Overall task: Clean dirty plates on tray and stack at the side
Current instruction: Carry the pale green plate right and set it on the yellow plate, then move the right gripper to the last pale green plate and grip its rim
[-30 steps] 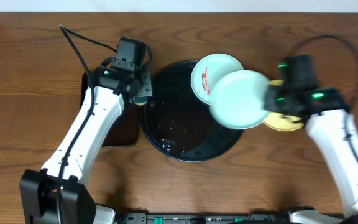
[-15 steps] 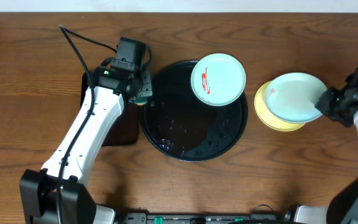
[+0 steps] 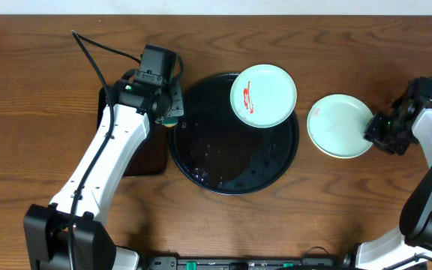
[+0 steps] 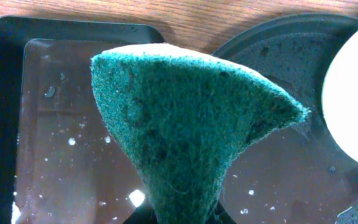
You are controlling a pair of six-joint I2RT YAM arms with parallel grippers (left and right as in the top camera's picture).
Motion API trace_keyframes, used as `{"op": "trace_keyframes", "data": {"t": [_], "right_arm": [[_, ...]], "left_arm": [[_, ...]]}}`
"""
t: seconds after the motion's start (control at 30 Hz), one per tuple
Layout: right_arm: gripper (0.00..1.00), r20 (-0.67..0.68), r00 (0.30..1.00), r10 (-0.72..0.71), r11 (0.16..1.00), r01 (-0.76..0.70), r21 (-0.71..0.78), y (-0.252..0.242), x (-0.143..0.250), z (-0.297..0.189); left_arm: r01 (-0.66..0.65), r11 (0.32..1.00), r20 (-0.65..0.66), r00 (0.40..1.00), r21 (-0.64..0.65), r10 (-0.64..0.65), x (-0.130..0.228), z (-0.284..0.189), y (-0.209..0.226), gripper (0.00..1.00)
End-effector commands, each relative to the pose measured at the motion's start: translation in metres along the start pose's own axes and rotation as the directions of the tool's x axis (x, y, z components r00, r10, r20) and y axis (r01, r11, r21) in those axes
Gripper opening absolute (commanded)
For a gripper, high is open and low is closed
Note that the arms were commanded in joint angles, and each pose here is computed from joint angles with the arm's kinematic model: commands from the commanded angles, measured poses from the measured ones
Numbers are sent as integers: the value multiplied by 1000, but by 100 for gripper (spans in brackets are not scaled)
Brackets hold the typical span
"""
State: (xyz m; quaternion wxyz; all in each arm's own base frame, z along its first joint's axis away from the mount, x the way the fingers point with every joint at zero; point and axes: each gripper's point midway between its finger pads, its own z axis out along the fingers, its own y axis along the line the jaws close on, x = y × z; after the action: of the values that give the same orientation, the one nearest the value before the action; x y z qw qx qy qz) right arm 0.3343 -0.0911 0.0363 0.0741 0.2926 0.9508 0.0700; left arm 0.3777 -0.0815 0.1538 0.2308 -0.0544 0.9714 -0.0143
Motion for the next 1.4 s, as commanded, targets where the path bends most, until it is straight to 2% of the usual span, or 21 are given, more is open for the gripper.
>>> {"op": "trace_keyframes", "data": {"t": [0.0,0.17,0.27,0.43,0.63,0.83,1.17,1.27,1.33,1.37], "right_arm": [[38,96,992,-76,986,89,-142,36,-13,-42],[33,233,957,-172,920,241,-310,98,-15,-91],[32,293,920,-261,884,350,-310,132,-9,-95],[33,314,862,-397,867,465,-179,171,2,-62],[33,288,827,-483,850,522,-74,194,8,-4],[32,301,808,-506,835,546,-64,206,0,34],[25,318,793,-519,812,574,-108,225,4,56],[18,314,788,-530,803,585,-113,230,9,62],[1,305,786,-537,800,590,-112,231,13,64],[1,302,787,-538,800,590,-112,231,14,64]], "left_arm": [[6,1000,1,1000,-21,-6,0,2,4,7],[6,1000,1,1000,-21,-6,-1,2,4,8],[6,1000,1,1000,-21,-6,-1,2,4,7],[6,1000,1,1000,-21,-6,-1,2,4,7],[5,1000,2,1000,-21,-5,-1,2,4,7],[5,1000,1,1000,-21,-5,0,2,4,7],[5,1000,1,1000,-21,-5,0,2,4,7],[5,1000,1,1000,-21,-5,0,2,4,8],[5,1000,1,1000,-22,-5,0,2,4,7],[5,1000,1,1000,-22,-5,0,2,4,8]]}}
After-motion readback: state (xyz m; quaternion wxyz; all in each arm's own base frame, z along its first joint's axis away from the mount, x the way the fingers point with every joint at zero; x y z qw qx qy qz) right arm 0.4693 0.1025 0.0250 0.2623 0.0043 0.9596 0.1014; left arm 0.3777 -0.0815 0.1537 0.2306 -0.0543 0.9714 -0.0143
